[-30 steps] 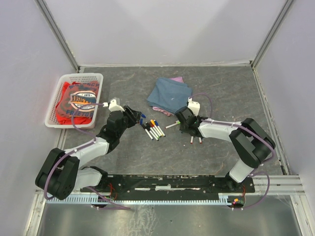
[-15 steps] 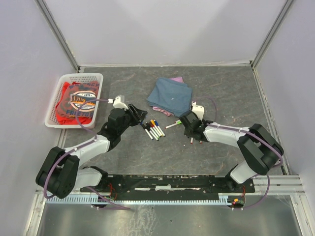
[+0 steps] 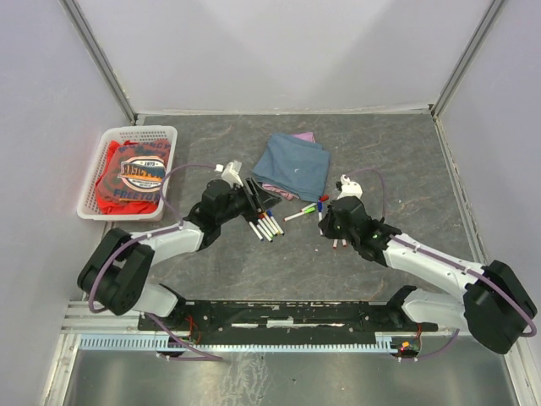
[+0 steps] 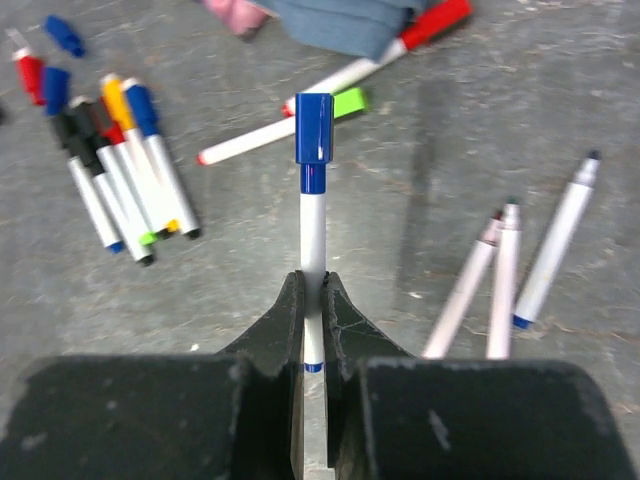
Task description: Open the pen caps
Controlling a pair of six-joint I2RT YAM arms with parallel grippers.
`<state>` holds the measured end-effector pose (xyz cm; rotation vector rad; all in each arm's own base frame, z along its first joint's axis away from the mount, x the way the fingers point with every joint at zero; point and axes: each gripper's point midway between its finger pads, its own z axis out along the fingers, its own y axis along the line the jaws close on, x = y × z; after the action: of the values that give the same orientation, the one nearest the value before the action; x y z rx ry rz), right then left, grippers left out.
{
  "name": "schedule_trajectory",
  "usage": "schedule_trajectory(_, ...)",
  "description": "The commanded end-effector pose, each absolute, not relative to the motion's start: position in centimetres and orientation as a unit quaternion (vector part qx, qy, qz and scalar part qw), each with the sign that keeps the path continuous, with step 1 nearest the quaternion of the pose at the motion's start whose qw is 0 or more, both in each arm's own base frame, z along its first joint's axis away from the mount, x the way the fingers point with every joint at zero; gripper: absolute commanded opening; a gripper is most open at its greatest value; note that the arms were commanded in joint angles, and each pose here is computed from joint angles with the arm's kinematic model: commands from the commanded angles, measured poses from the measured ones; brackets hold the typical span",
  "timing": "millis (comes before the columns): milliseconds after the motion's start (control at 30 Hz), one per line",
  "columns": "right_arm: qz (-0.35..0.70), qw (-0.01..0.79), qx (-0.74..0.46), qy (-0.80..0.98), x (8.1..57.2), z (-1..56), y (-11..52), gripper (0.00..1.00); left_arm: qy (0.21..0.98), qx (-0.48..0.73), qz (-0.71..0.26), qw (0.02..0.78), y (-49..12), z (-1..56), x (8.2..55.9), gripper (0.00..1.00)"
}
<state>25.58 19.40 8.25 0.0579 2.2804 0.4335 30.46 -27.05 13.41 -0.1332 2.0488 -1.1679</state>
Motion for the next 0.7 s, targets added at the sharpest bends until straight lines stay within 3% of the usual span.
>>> schedule_trajectory(0,0.247,0.416,-0.022,0.875,25.6,11.1,22.5,0.01,0.761,-0.017,-0.543,0.353,-31.2,17.2,29.5,0.59)
schedule_trajectory(667,0.323,0.424,-0.07,0.843,24.0,14.1,26.6,0.01,0.763,0.004,-0.573,0.298,-35.4,15.6,28.0,0.59)
